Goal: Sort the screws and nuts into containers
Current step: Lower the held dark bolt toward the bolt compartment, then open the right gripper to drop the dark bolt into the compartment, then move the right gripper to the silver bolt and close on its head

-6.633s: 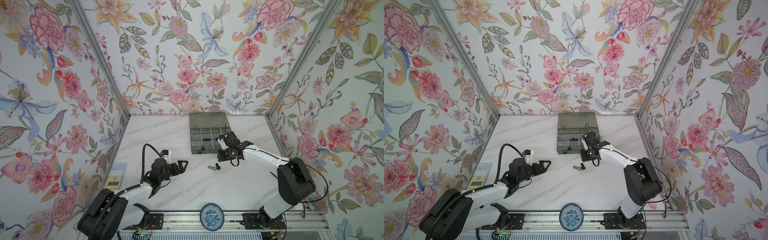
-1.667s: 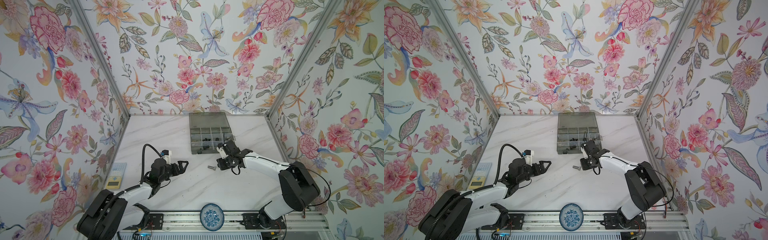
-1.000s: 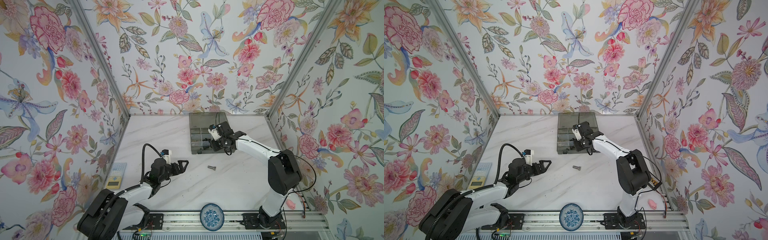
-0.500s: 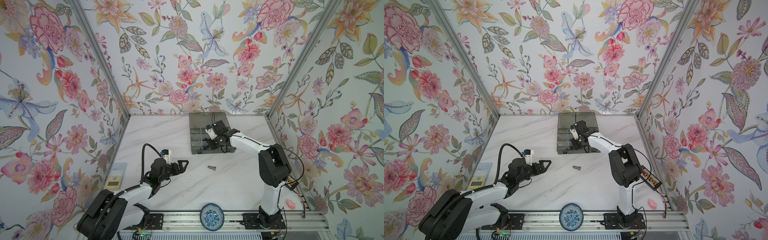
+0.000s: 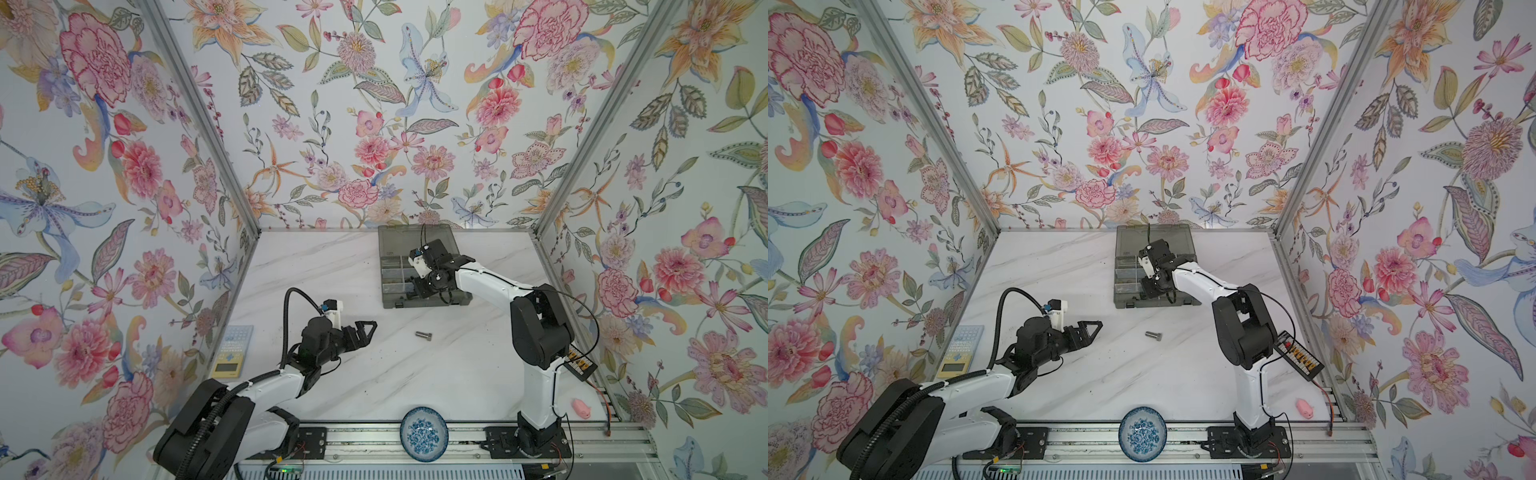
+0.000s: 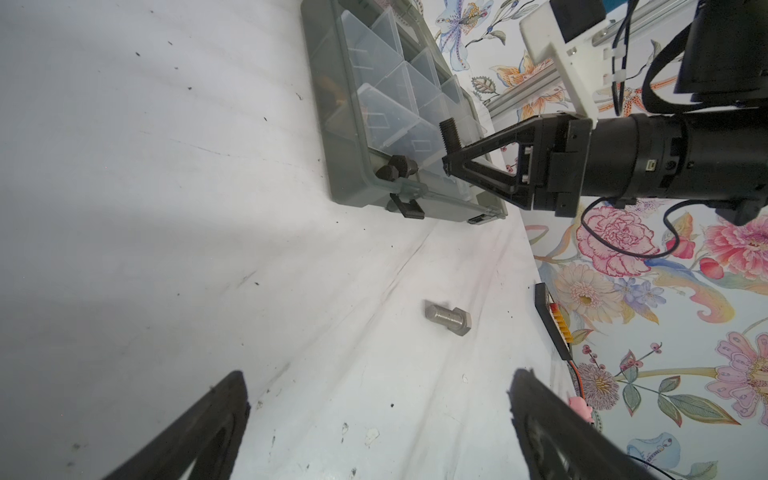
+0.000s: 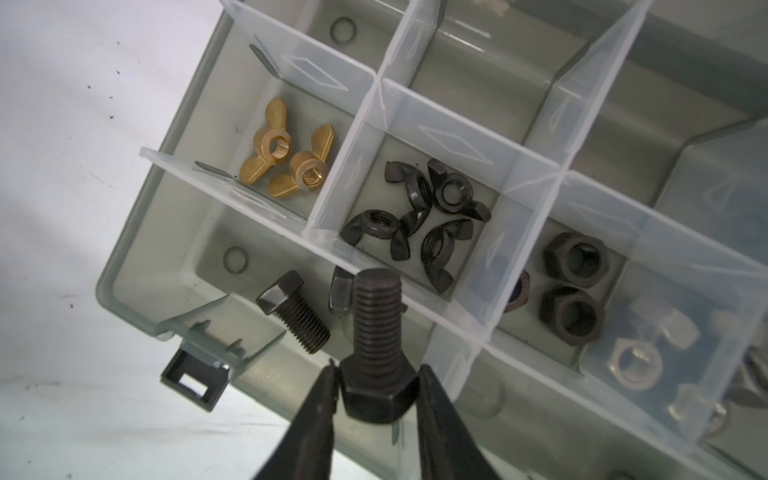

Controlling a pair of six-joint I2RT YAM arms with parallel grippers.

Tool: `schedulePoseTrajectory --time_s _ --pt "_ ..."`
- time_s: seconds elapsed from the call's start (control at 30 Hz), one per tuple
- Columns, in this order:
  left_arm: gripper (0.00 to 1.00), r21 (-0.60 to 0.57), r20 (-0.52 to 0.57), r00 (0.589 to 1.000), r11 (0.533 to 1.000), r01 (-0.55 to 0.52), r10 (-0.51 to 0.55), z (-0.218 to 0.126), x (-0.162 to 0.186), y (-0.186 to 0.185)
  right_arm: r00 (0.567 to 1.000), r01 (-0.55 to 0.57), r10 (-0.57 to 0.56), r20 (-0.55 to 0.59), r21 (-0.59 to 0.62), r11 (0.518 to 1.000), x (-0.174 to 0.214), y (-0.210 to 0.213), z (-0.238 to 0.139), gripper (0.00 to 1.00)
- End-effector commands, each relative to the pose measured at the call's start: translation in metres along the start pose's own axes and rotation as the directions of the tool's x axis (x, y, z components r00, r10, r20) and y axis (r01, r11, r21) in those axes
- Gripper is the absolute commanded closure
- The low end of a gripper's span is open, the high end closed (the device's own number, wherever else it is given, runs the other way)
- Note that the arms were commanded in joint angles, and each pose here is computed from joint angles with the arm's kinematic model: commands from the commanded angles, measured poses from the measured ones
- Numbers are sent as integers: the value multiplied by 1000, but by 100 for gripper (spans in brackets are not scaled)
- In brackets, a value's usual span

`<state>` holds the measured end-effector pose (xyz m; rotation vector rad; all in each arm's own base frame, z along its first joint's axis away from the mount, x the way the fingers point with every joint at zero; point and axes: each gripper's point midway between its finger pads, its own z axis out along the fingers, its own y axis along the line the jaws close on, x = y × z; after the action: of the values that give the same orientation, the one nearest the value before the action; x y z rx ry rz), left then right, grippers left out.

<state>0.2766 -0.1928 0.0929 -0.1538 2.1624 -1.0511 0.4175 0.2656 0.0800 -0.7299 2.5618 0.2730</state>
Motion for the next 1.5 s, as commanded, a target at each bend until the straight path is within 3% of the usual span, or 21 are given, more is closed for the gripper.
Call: schedulePoseTrajectory --time_s 0.0,0.3,0.67,0.93,1.47 --pt "1 -3 17 1000 1000 6 -6 -3 -3 3 1000 4 -4 -1 14 1000 -4 -2 0 57" --pt "1 -2 16 1000 1000 6 -6 -2 -3 3 1000 9 -9 20 9 1000 1 2 -27 52" --pt "1 3 11 1000 1000 5 -5 0 -3 1 998 14 -19 -56 -91 996 77 29 -54 45" --pt "1 10 4 1000 1000 10 -10 3 -3 1 985 74 -94 -148 -136 988 126 45 -43 42" --pt "1 12 3 1000 1000 7 -7 4 -4 0 953 156 -193 -235 -166 974 153 61 -13 39"
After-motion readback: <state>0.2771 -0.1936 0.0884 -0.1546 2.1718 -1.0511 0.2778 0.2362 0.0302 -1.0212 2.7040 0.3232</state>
